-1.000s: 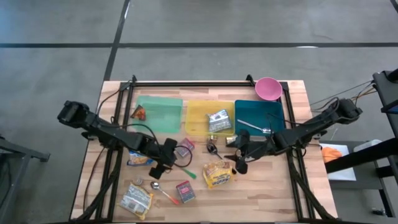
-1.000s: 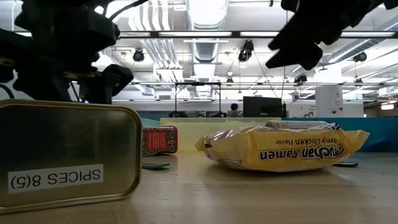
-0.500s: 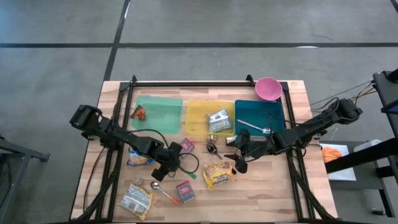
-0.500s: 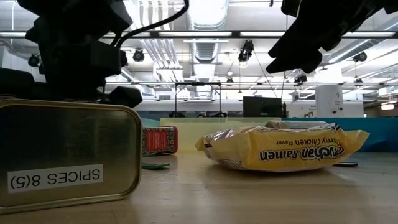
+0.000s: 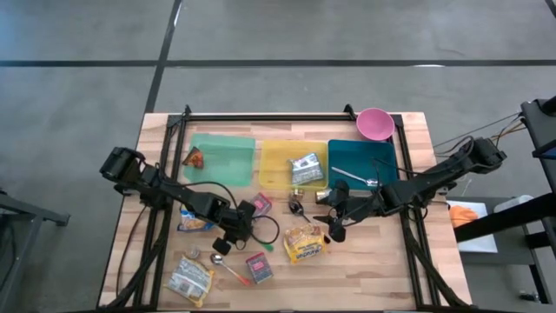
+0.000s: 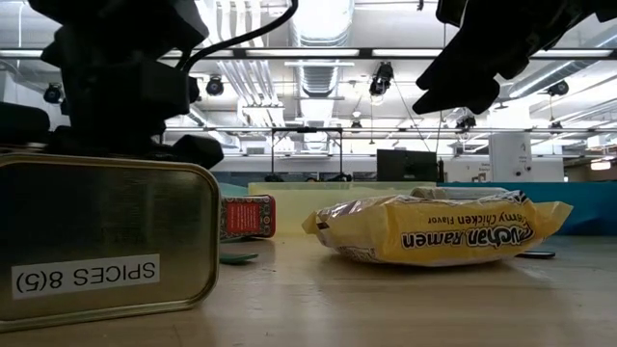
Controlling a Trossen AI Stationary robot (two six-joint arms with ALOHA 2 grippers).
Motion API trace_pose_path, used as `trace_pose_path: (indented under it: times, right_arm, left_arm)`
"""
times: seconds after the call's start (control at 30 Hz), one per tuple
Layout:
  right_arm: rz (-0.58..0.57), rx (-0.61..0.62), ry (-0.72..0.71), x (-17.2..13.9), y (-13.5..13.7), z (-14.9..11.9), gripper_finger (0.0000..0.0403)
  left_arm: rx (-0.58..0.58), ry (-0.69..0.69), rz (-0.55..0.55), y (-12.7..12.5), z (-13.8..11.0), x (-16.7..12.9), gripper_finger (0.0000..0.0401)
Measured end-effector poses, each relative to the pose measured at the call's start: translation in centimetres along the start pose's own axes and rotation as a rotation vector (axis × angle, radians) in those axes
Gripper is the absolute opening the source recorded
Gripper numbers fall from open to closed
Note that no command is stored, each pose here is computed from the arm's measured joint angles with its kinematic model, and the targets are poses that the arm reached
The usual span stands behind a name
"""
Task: Pick & Place Food Item
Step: Put the green spoon into the blue bin
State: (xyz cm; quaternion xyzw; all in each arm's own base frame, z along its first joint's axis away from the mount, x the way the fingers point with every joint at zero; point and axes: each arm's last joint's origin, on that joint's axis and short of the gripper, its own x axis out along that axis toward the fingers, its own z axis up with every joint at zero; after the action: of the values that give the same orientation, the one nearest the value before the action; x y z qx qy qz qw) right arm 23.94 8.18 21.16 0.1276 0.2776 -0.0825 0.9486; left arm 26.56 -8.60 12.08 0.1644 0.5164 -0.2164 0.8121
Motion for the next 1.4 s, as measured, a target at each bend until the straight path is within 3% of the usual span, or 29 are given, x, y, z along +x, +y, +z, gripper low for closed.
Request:
trace_pose_path:
  times: [0.27, 0.47, 0.77, 0.93, 1.07, 1.23, 1.4]
  right_arm:
    - [0.001, 0.001, -0.001, 0.0, 0.0, 0.0, 0.0242]
    - [0.001, 0.005, -0.001, 0.0, 0.0, 0.0, 0.0242]
    - [0.004, -0.082, -0.003, 0.0, 0.1, 0.0, 0.0242]
    - [0.025, -0.250, -0.014, 0.1, 0.7, -0.3, 0.0242]
    - [0.023, -0.479, -0.056, 0.7, 2.1, -0.6, 0.0242]
    - [-0.032, -0.781, -0.064, 2.1, 4.9, -0.5, 0.0242]
    - [-0.139, -0.932, -0.047, 4.0, 7.6, -0.2, 0.0242]
  left_arm:
    - [-0.013, 0.004, 0.031, 0.2, 0.0, 0.0, 0.0013]
    - [-0.018, 0.005, 0.020, 0.0, 0.2, -0.2, 0.0006]
    - [-0.220, -0.003, 0.019, 0.1, 1.4, -2.3, 0.0004]
    - [-0.389, -0.085, -0.007, 0.3, 2.9, -3.7, 0.0002]
    - [-0.541, -0.123, -0.019, 0.7, 3.8, -4.2, 0.0002]
    - [-0.719, -0.156, -0.018, 1.6, 4.3, -4.7, 0.0002]
    - [-0.793, -0.202, -0.027, 2.3, 4.5, -4.8, 0.0002]
